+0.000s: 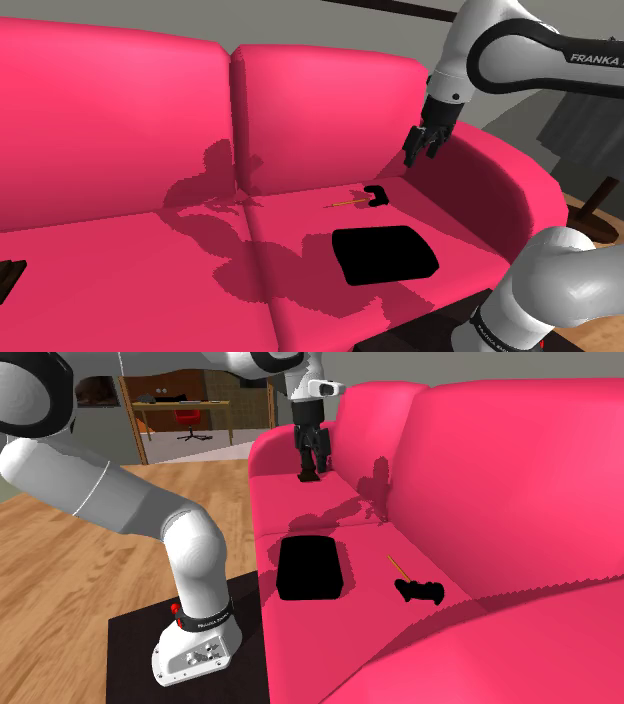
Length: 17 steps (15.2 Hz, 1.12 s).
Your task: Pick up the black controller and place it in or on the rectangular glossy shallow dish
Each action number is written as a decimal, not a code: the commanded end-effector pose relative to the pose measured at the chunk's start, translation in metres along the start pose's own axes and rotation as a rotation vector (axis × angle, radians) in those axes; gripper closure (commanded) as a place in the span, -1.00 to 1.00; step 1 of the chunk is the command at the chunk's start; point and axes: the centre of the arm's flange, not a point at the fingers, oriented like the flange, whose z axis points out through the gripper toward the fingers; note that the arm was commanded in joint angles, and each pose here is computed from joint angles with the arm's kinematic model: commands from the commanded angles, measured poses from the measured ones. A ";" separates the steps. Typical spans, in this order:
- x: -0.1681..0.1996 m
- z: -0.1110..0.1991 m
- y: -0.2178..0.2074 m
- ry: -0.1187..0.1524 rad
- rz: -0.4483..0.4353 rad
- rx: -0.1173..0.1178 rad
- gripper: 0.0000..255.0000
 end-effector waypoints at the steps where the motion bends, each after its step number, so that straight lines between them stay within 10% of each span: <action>1: 0.000 0.000 0.000 0.000 0.000 0.000 -1.00; 17: 0.104 0.145 0.115 0.030 0.021 0.038 -1.00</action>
